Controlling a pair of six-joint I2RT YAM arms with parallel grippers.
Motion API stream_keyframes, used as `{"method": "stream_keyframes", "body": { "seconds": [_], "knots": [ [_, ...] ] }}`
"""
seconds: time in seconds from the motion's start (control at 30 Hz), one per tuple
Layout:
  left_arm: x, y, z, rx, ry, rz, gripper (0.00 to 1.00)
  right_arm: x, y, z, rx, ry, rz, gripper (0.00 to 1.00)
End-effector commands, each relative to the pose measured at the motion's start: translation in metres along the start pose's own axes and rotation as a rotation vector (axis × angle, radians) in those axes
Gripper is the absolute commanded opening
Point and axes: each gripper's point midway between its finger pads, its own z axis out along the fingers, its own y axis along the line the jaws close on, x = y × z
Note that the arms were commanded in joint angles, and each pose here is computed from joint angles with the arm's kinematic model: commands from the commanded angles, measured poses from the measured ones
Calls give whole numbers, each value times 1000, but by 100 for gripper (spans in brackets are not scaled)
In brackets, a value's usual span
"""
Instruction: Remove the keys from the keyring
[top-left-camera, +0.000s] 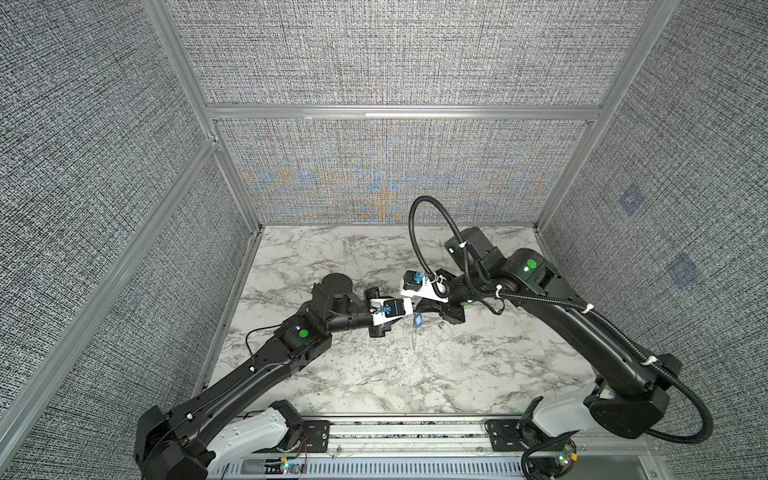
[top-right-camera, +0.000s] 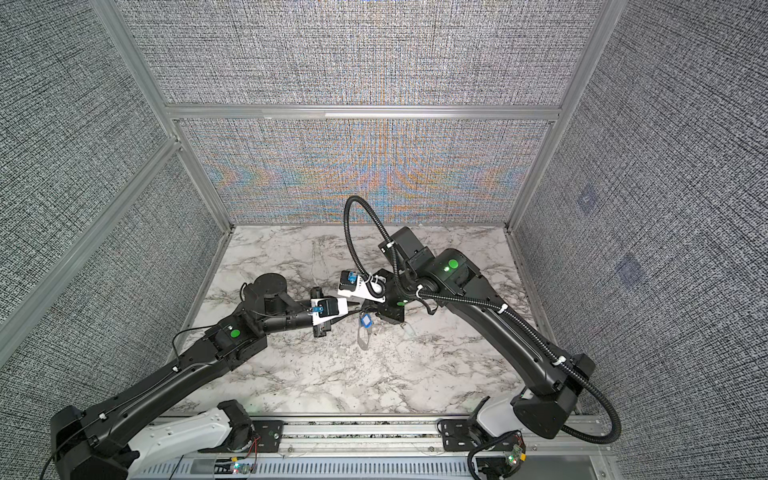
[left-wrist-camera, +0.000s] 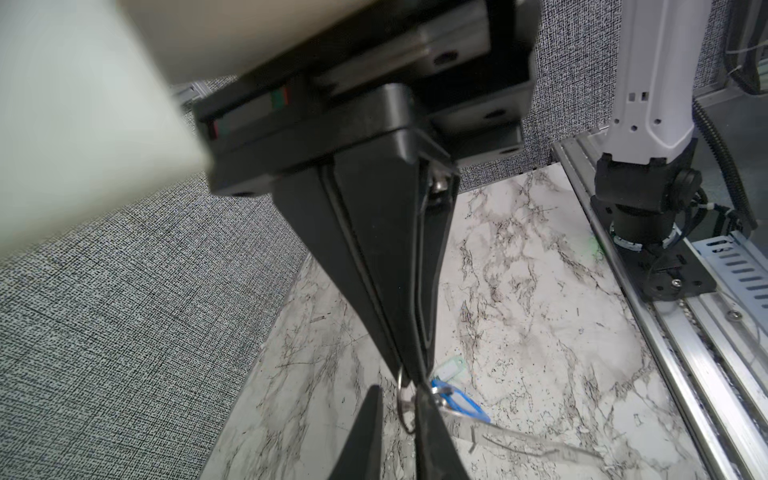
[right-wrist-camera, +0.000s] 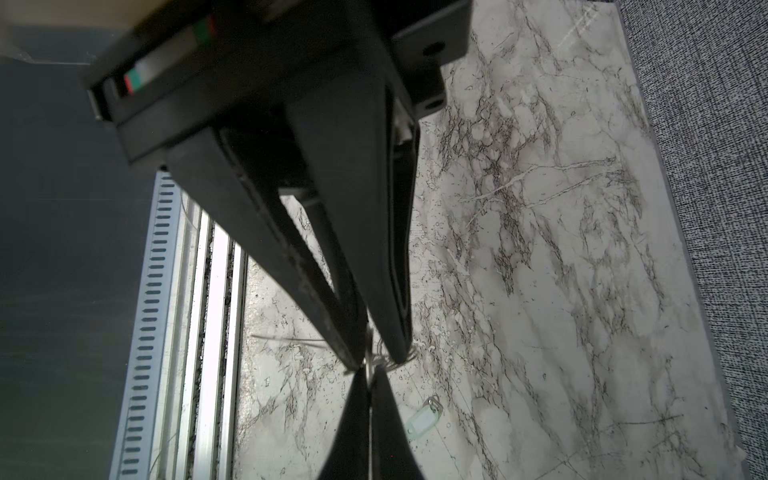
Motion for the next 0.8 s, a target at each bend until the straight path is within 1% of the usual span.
{"method": "stream_keyframes", "body": {
  "seconds": [0.0, 0.1, 0.17, 0.23, 0.43, 0.53, 0.63, 0.77],
  "knots": [
    [2, 3, 1, -10, 20, 5, 17, -2, 4, -3, -14, -6, -7, 0],
    [6, 3, 2, -11, 38, -3, 16, -4, 4, -4, -13, -14, -10, 0],
    [7, 3, 2, -12, 46, -6, 13, -5, 3, -5, -8, -20, -13, 0],
    [8, 3, 2, -9, 54, -9, 12, -6, 3, -5, -8, -26, -14, 0],
    [7, 3, 3, -8, 48, -19, 0, -9, 3, -6, -8, -39, -15, 0],
    [4, 4, 3, -10, 28, -47, 0, -6, 0, -5, 12, -25, -25, 0],
    [1, 5, 1, -29, 5, -83, 0, 1, -7, -7, 71, -7, -52, 7],
    [-4, 7, -3, -63, -37, -123, 0, 6, -21, -22, 201, -22, -81, 18]
  ]
}}
